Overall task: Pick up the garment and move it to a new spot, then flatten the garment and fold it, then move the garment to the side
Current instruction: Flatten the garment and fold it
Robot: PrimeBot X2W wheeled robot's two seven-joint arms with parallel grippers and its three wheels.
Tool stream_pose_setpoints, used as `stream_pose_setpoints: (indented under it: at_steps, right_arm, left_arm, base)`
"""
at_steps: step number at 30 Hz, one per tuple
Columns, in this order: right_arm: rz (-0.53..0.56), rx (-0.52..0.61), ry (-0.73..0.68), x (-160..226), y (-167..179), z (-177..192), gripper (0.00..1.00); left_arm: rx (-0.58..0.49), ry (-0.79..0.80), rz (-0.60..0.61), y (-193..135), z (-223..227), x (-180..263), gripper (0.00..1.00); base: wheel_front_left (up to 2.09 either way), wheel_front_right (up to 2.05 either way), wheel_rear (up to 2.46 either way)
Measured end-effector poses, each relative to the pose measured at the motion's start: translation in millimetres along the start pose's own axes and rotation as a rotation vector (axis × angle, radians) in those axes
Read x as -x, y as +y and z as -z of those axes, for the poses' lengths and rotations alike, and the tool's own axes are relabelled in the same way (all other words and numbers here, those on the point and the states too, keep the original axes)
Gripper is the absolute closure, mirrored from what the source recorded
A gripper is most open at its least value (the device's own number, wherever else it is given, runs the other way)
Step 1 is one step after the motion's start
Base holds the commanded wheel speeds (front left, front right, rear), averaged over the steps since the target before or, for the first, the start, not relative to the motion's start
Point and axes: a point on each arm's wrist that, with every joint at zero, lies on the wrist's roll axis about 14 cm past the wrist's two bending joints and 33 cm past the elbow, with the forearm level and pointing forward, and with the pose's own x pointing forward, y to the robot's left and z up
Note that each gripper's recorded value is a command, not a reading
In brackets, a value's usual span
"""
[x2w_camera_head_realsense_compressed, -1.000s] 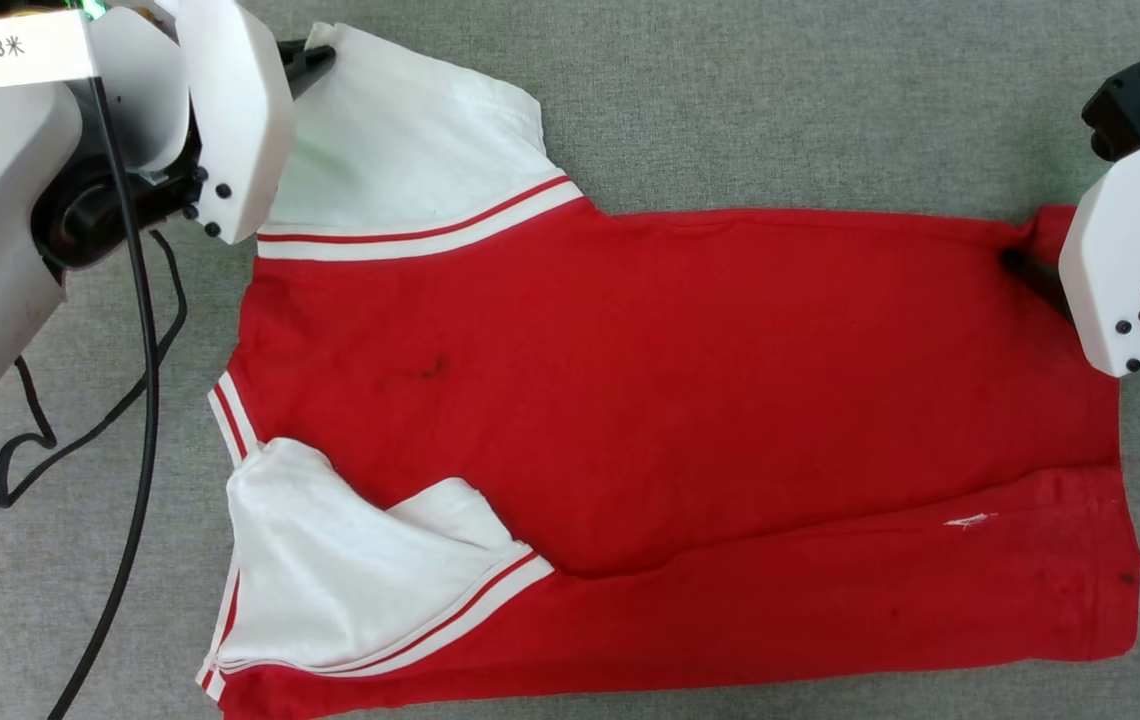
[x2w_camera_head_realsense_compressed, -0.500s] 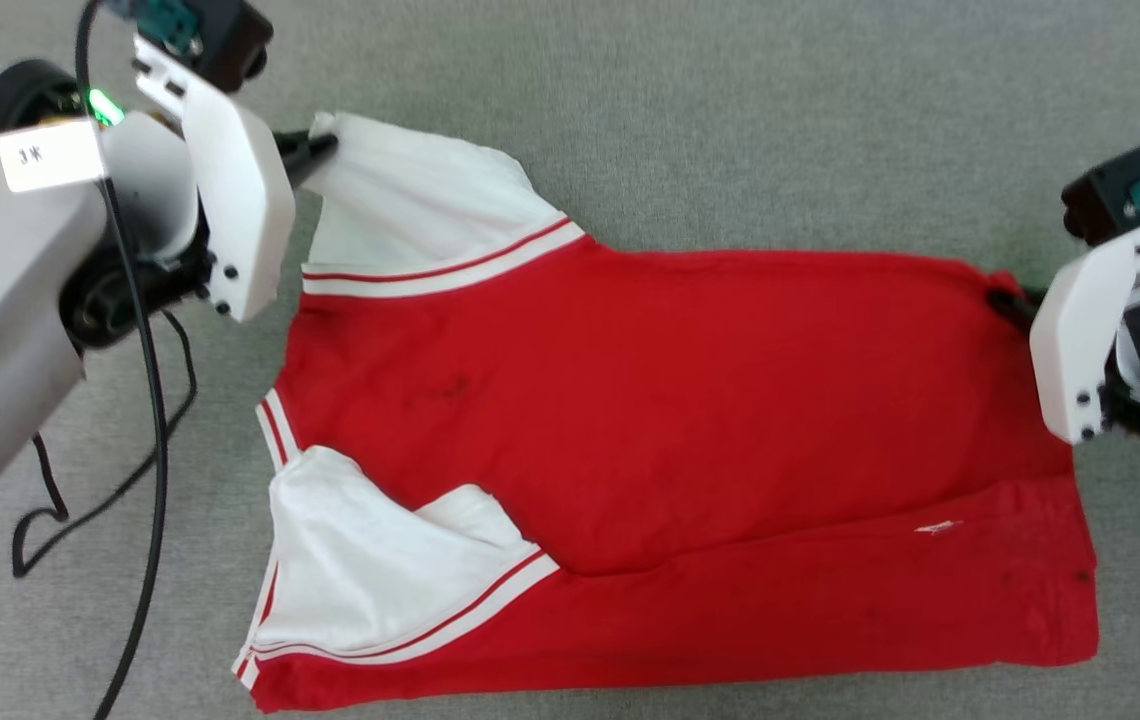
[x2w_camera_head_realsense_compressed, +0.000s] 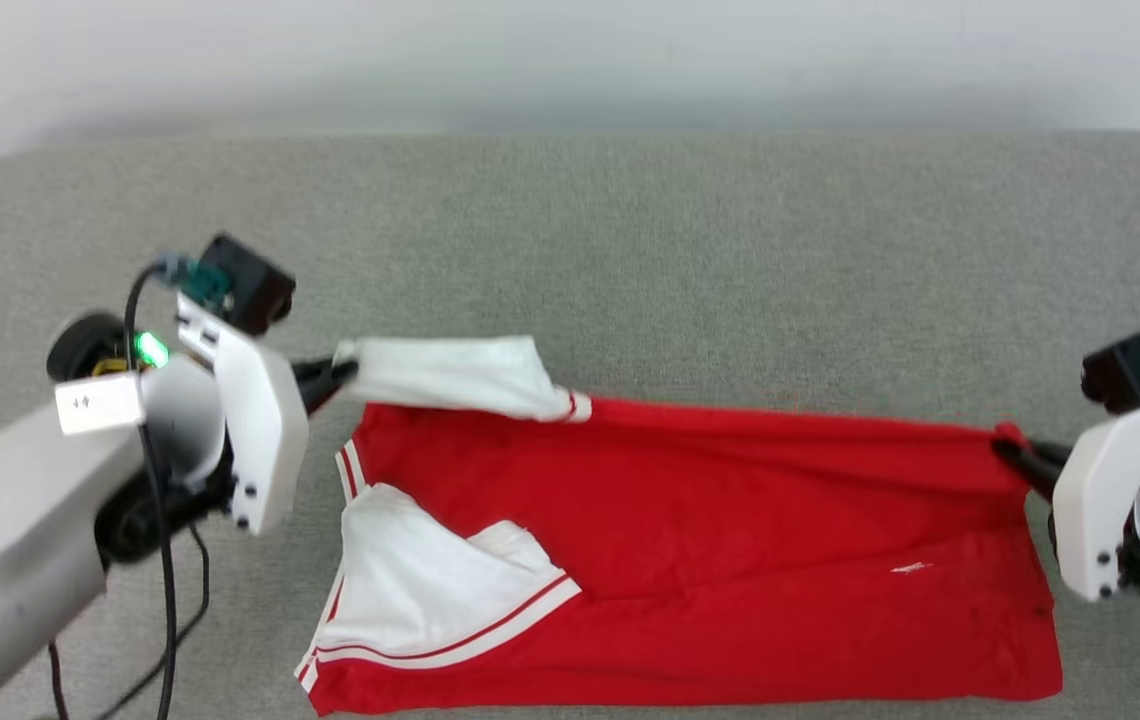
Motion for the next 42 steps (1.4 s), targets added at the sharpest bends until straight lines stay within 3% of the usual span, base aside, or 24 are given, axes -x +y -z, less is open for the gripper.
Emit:
stream_pose_setpoints:
  at_steps: [13,23,28,29,30,42]
  right_arm:
    - [-0.045,-0.077,0.049,28,25,55,1.0]
    - [-0.057,-0.142,0.17,19,36,96,1.0]
    - [-0.042,-0.165,0.16,14,35,102,1.0]
    - [-0.036,-0.177,0.143,14,34,100,0.67]
    - [-0.031,-0.197,0.12,13,33,96,0.0]
    - [0.032,-0.206,-0.163,42,10,34,0.0]
  left_arm:
    - [0.173,0.084,-0.004,-42,88,39,1.0]
    - [0.287,0.216,0.019,-62,146,29,1.0]
    - [0.311,0.224,0.014,-64,156,22,1.0]
    - [0.316,0.214,0.009,-64,155,22,0.52]
    - [0.31,0.205,0.004,-63,155,22,0.0]
    - [0.184,-0.155,-0.207,-29,87,38,0.0]
  base:
    - [0.0,0.0,0.0]
    - [0.0,0.0,0.0]
    - [0.0,0.0,0.0]
    - [0.0,0.0,0.0]
    - [0.0,0.0,0.0]
    - [0.0,0.0,0.0]
